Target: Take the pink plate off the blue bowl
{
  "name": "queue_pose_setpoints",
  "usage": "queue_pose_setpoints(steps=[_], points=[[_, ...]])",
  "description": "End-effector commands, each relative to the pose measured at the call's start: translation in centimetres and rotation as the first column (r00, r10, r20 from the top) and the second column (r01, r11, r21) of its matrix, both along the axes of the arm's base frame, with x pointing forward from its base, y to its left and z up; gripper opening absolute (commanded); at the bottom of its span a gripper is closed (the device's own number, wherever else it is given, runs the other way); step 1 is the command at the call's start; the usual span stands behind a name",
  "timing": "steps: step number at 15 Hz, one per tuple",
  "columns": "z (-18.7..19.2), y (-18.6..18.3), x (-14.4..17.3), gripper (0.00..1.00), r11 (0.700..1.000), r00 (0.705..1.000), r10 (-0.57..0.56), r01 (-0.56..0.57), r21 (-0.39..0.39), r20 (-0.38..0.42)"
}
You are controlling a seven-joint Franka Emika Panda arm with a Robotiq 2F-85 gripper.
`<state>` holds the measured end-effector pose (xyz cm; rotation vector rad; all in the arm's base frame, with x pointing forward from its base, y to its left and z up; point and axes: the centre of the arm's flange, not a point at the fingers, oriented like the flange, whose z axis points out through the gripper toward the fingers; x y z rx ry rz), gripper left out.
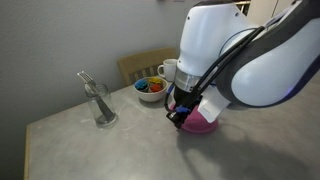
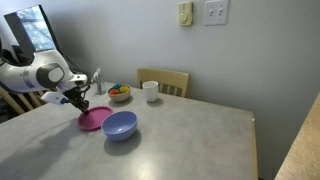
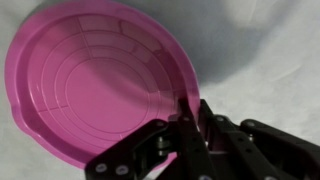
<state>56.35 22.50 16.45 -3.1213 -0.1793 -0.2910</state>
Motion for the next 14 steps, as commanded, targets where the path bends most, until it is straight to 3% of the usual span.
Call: queue_pose_setpoints(steps=[1,3,4,5,10,14], points=[[-0.4,-0.8,-0.1,0.03,0.999,0.998,0.044,-0.044,-0.017,-0.043],[-0.5,-0.9,-0.2,0.03,0.998,0.997,0.056,-0.058,-0.024,-0.053],[-0.5,-0.9,-0.2,0.29,0.998,0.997,0.061,-0.062,-0.026,-0.055],[-0.5,-0.9,-0.2,0.39,0.998,0.996,0.062,-0.064,-0.026,-0.056],[1.7,-1.6,-1.0,0.72,0.999,0.999,0.031,-0.032,-0.03,-0.036],[6.4,-2.3,-2.3,0.98,1.0,1.0,-0.012,0.012,-0.005,0.011]])
